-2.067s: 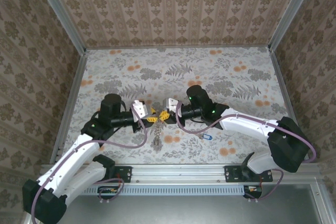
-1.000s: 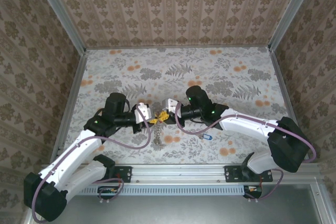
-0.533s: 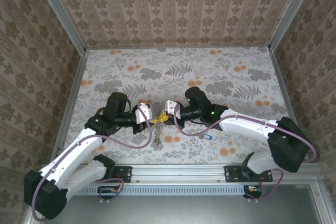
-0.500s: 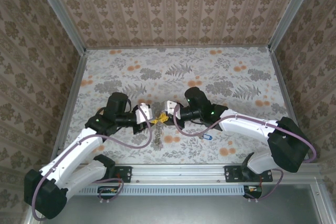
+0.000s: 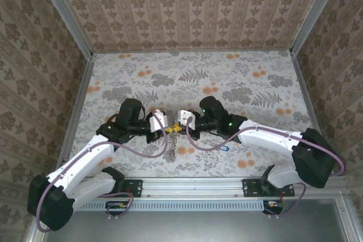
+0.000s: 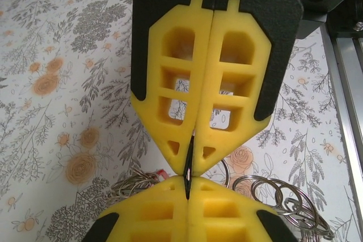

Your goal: Put the keys on the keyring

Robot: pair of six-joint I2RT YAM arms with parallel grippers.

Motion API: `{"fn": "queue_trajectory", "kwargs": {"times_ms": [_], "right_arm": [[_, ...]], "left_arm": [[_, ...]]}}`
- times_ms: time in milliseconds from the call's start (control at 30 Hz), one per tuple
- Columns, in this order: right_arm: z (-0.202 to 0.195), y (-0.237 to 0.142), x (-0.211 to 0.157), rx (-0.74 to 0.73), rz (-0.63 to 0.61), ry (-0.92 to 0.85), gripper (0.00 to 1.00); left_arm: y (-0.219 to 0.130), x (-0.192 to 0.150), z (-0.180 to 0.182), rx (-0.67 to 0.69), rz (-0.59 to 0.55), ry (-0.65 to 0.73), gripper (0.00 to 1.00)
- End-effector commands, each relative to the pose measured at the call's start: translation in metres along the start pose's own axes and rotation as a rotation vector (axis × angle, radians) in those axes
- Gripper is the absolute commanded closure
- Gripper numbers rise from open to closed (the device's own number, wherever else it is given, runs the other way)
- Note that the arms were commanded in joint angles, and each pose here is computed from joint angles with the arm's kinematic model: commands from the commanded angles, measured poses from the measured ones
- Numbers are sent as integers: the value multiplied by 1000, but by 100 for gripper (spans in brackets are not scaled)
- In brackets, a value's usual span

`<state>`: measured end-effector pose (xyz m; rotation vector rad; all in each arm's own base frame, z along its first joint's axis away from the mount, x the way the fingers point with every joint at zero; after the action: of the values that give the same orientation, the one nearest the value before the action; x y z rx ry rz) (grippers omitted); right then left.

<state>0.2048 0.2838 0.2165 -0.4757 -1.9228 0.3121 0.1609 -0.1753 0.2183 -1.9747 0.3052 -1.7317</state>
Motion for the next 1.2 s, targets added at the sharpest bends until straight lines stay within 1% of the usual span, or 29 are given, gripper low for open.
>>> {"fn": "queue_trajectory", "kwargs": {"times_ms": [0,33,67,167,233,300,367,400,533,633,700,733,833,933,1033,1167], "right_arm": [[-4,-11,16,-38,-53,-73,88],[-2,-13,14,-25,-32,-76,82],[-1,-17,10,-18,-7,-74,78],[-1,-28,4,-29,32,-65,76],[-1,-34,3,-41,19,-43,75],[-3,-43,1,-50,-23,17,72],[-4,-48,-1,-50,-52,76,63],[-4,-50,-2,-43,-52,98,61],[-3,-44,-3,20,-69,168,60],[-6,-37,-5,33,-80,215,58],[-8,-33,-4,58,-86,223,53],[-9,-31,-4,66,-78,226,53],[-11,-27,-7,77,-48,209,53],[-13,-27,-6,85,-54,176,50],[-13,-33,-4,82,-49,116,49],[-10,-41,-5,67,-2,4,49]], "left_arm": [[-2,16,-7,-43,-75,91,100],[-3,17,-7,-33,-78,97,100],[-4,17,-7,-23,-82,103,100],[-7,21,-5,-1,-94,102,100],[-8,23,-4,11,-106,92,100],[-9,24,-2,28,-116,79,100],[-9,26,0,52,-129,67,100],[-9,26,1,57,-136,64,100],[-9,28,2,61,-155,60,100],[-9,28,1,59,-166,64,100],[-9,28,1,55,-174,64,100],[-9,28,0,55,-178,64,100],[-8,27,0,52,-187,58,100],[-9,27,0,57,-187,57,100],[-9,26,-1,60,-185,57,100],[-10,25,-1,66,-183,50,100]]}}
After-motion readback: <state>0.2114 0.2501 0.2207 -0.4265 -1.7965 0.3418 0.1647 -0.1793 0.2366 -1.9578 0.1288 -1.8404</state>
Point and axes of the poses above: each hand's point on the last joint's axis, 136 mm out from that joint toward the fingers, its own y axis out along the fingers, its own z axis along the line the jaws close on, x = y × z, the point moved 8 cm from there along -y, back along the fingers, and after that the axes turned 14 degrees about -y, right-handed, at the moved point
